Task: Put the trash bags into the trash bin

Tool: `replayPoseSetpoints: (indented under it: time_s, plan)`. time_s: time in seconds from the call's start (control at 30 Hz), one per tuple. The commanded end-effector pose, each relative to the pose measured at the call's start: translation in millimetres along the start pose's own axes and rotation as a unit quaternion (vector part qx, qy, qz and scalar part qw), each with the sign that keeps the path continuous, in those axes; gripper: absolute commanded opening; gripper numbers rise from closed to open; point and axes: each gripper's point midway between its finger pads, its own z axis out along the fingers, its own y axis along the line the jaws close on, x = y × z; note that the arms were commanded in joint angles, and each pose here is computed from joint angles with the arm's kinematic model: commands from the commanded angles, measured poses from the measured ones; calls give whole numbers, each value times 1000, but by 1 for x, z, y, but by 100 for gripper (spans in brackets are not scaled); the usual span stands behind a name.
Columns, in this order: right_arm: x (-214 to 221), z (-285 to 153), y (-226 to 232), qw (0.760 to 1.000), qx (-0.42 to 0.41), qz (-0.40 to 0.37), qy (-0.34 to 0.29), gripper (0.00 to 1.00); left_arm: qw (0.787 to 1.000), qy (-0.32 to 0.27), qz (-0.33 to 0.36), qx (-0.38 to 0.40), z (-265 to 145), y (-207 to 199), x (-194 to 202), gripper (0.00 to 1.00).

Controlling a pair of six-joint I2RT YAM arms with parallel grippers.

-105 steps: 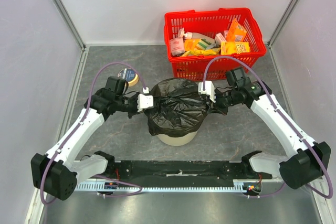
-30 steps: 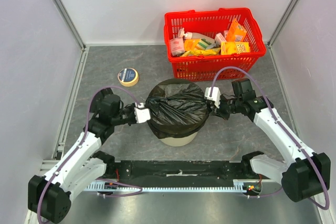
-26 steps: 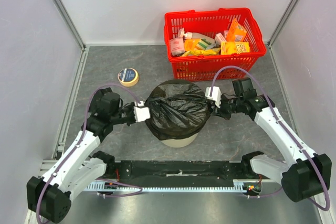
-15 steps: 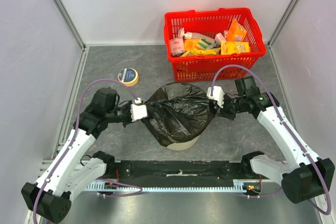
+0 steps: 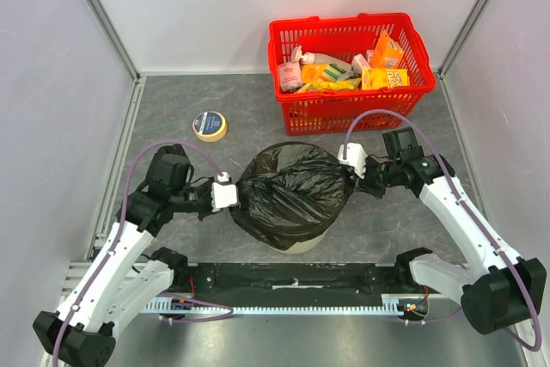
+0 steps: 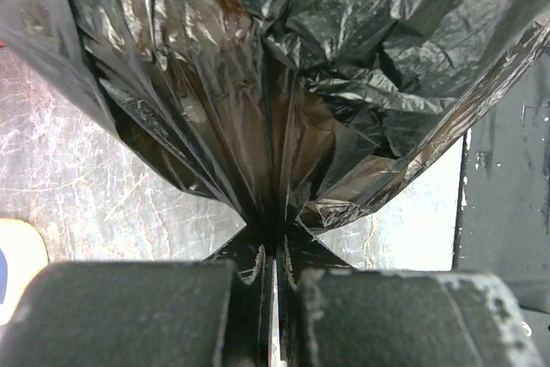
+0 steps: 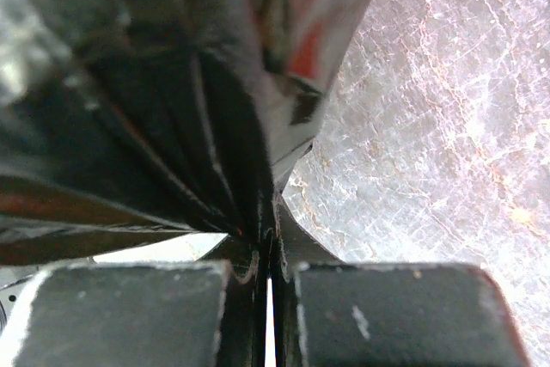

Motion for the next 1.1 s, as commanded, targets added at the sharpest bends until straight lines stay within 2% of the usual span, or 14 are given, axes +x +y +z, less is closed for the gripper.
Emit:
replayPoseSetpoints:
  time_s: [0.0,0.3,0.37,0.4,0.47,0.5,0.63,0.9,1.03,1.07]
  plan:
    - [21,10,-10,999,22,32,38,0,999,28,-17,23,9,-17,28,2]
    - [31,21,-21,997,38,51,54,0,999,11,-25,26,28,-16,37,2]
    - [34,22,-23,996,41,55,60,0,999,1,-26,36,30,-18,33,5]
    - [34,23,-24,996,44,55,61,0,999,-7,-27,39,30,-19,29,21]
    - [35,23,-27,995,50,60,66,0,998,-18,-29,44,29,-20,24,36]
    - [35,24,-28,995,51,62,66,0,998,-21,-31,46,29,-20,22,48]
    - [34,26,-30,994,51,72,67,0,998,-24,-27,46,27,-20,18,67]
    - [14,24,-18,995,19,90,26,0,997,-38,-63,20,16,-8,-4,70]
    - [6,14,-13,997,17,78,15,15,996,-50,-76,16,12,-7,-14,72]
    - [4,10,-12,997,16,74,12,25,995,-53,-79,17,11,-7,-16,73]
